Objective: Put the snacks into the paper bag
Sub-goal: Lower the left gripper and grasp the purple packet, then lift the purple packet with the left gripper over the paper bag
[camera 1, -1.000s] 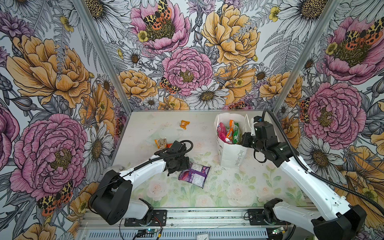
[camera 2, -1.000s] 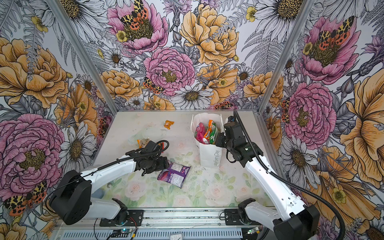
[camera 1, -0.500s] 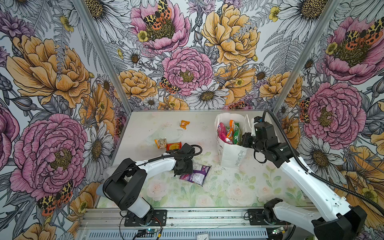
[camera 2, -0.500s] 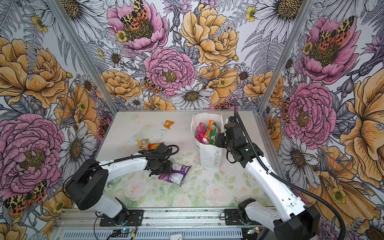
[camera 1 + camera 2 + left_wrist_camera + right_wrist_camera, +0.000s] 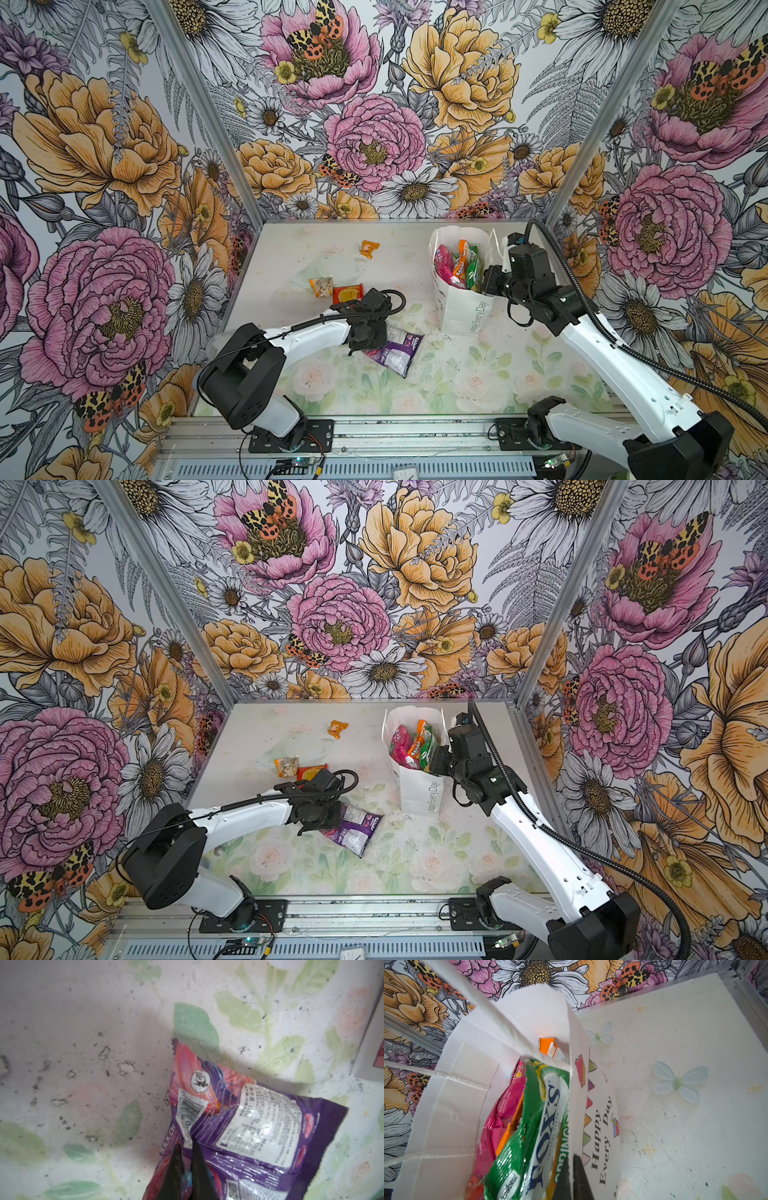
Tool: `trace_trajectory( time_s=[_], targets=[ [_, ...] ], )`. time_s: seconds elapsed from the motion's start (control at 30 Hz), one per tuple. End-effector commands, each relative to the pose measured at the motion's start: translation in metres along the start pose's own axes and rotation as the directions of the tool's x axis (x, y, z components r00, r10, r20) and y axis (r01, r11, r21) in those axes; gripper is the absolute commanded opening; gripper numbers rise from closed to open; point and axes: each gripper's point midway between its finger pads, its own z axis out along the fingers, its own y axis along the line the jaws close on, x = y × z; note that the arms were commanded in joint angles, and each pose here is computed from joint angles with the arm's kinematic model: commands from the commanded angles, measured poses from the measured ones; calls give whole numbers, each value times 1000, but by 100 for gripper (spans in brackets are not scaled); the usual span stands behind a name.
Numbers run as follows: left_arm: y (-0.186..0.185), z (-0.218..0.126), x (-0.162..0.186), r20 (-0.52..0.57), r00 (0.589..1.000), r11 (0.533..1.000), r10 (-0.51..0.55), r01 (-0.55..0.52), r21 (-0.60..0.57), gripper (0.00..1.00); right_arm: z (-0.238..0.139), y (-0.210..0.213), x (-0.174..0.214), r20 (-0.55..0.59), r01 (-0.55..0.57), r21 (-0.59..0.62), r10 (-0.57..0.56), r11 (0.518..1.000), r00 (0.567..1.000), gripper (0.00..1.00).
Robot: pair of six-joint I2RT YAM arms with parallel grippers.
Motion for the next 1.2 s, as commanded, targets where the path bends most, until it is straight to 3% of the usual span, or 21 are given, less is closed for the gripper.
trace_trajectory(
  time_s=[0.0, 0.2, 0.37, 0.53, 0.77, 1.17],
  targets=[
    [-5, -20, -17, 90, 996, 1000, -12, 10, 21, 0, -2, 5, -5, 20, -16, -28, 16, 999, 1000, 0],
    [-13, -72, -43, 249, 966, 993, -63, 36, 113, 0, -2, 5, -5, 20, -19, -28, 19, 999, 1000, 0],
    [-24, -130, -65, 332, 931, 959, -151, 57, 277, 0, -2, 7, -7, 21, -18, -31, 18, 999, 1000, 0],
    [-16, -175, -84, 408, 894, 953, -186, 63, 297, 0, 2, 7, -5, 11, -20, -28, 20, 999, 1000, 0],
    [-7, -245, -133, 519, 804, 923, -290, 91, 375, 0, 2, 16, -7, 11, -13, -48, 13, 999, 1000, 0],
    [-89, -381, -166, 651, 710, 849, -270, -144, 509, 0, -4, 34, -24, 41, -4, -86, 7, 996, 999, 0]
  ],
)
